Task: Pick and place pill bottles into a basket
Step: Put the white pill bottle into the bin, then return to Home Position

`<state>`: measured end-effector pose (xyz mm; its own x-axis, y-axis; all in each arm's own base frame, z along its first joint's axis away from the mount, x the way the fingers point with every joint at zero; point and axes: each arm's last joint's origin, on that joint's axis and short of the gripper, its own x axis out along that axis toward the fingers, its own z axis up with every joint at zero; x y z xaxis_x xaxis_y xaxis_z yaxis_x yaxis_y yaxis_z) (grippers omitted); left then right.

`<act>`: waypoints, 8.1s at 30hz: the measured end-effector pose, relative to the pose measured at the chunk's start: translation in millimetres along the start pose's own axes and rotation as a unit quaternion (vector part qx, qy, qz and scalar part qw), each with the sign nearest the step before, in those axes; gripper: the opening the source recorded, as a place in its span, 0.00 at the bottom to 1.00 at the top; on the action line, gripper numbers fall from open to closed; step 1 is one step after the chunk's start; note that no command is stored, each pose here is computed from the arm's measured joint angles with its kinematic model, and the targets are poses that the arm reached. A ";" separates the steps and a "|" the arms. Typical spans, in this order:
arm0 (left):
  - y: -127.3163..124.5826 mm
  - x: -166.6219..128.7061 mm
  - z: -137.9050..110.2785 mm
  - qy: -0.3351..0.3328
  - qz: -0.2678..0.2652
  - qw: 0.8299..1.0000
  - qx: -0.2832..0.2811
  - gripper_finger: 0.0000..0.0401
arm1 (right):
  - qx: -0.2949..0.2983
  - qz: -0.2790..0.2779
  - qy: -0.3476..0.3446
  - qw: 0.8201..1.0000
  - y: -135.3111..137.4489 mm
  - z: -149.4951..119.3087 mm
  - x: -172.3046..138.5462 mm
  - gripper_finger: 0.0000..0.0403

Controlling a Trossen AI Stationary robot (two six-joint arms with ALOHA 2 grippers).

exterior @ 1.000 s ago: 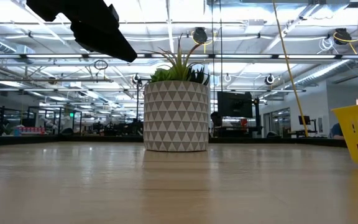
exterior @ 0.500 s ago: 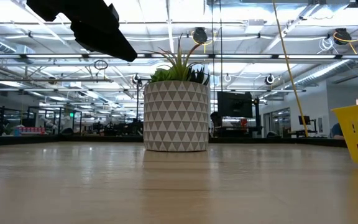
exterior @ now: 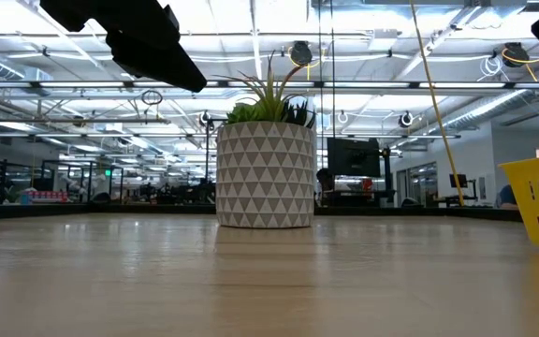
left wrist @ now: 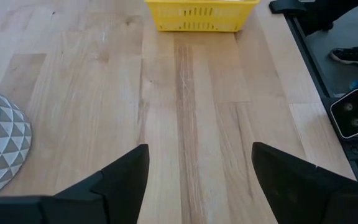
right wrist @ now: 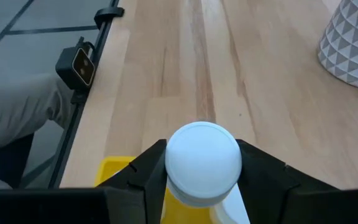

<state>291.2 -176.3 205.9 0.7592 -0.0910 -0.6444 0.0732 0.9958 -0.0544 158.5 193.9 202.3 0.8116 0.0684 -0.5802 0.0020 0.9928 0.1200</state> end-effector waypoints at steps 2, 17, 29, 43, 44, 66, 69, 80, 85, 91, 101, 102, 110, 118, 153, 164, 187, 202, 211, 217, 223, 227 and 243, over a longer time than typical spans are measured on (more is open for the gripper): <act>0.0 0.0 0.0 0.000 0.000 1.000 0.000 0.71 | 0.005 0.007 0.006 1.000 0.4 -0.3 0.0 0.37; 0.0 0.0 -0.1 0.000 0.000 1.000 0.001 0.70 | 0.010 0.007 0.031 0.999 2.2 -7.1 6.1 0.37; 0.1 0.0 -0.1 0.001 0.000 1.000 0.002 0.69 | -0.002 -0.008 0.059 0.998 1.4 -15.9 12.3 0.37; 0.1 0.0 -0.1 0.001 0.000 1.000 0.003 0.69 | -0.003 -0.009 0.064 0.998 6.0 -22.3 22.5 0.39; 0.0 0.0 -0.1 0.001 0.000 1.000 0.003 0.69 | -0.005 -0.008 0.067 0.998 7.2 -24.3 25.1 0.39; 0.7 0.4 0.4 0.000 0.001 1.000 0.015 0.68 | -0.017 0.028 0.041 0.999 15.8 -19.7 31.3 0.50; 0.7 0.4 0.6 -0.001 0.001 1.000 0.016 0.69 | -0.037 0.031 0.029 0.998 16.2 -9.4 28.0 0.50; 6.4 -26.2 15.2 -0.036 0.009 0.998 0.053 0.68 | -0.089 0.056 -0.061 0.993 -0.2 33.5 -9.8 0.50; 7.7 -74.1 26.0 -0.068 -0.014 0.995 0.072 0.67 | -0.097 0.084 -0.095 0.987 -4.7 44.2 -34.0 0.48; 6.3 -130.8 19.5 -0.133 -0.045 0.985 0.096 0.69 | -0.096 0.075 -0.114 0.986 -16.1 41.4 -43.8 0.48; 33.3 -170.8 -30.8 -0.201 -0.067 0.974 0.079 0.70 | -0.072 0.019 -0.185 0.980 -44.5 22.2 -48.8 0.48; 37.0 -171.3 -37.1 -0.201 -0.063 0.975 0.075 0.70 | -0.066 0.025 -0.192 0.979 -47.9 17.8 -48.4 0.48; 57.2 -174.1 -82.1 -0.203 -0.099 0.973 0.053 0.69 | -0.078 0.178 -0.198 0.961 -66.7 -10.1 -52.9 0.49; 61.0 -183.1 -116.8 -0.208 -0.273 0.932 0.118 0.70 | -0.071 0.243 -0.233 0.939 -81.8 -33.0 -52.1 0.49; 82.6 -208.9 -130.1 -0.290 -0.150 0.934 0.142 0.70 | -0.084 0.140 -0.283 0.945 -110.0 -53.4 -52.9 0.48; 72.7 -199.9 -106.9 -0.341 -0.153 0.911 0.174 0.71 | -0.068 0.147 -0.285 0.945 -109.7 -52.5 -53.5 0.48; 116.2 -211.2 -134.2 -0.323 -0.216 0.898 0.208 0.70 | -0.070 0.155 -0.298 0.939 -108.9 -49.9 -55.6 0.48; 114.8 -198.9 -139.1 -0.317 -0.190 0.909 0.192 0.68 | -0.058 0.095 -0.281 0.953 -114.1 -54.2 -52.4 0.48; 117.4 -198.3 -137.8 -0.323 -0.136 0.916 0.195 0.69 | -0.063 0.198 -0.256 0.944 -115.3 -54.2 -49.6 0.48; 118.5 -198.7 -136.6 -0.328 -0.118 0.919 0.185 0.70 | -0.092 0.183 -0.282 0.937 -126.3 -47.9 -50.7 0.49; 118.5 -198.8 -136.6 -0.329 -0.118 0.919 0.185 0.69 | -0.087 0.149 -0.299 0.939 -142.2 -51.4 -59.0 0.48; 118.4 -198.9 -136.4 -0.330 -0.117 0.918 0.186 0.71 | -0.084 0.148 -0.282 0.944 -145.1 -55.3 -59.2 0.48; 118.3 -199.5 -135.1 -0.336 -0.115 0.917 0.182 0.71 | -0.075 0.158 -0.287 0.942 -144.6 -54.0 -59.9 0.49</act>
<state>61.1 -39.5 225.0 0.9151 -0.4023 -0.0267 0.3988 0.8934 0.2069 78.1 51.6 176.2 0.9398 0.3417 0.0013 -0.3409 0.9373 0.0729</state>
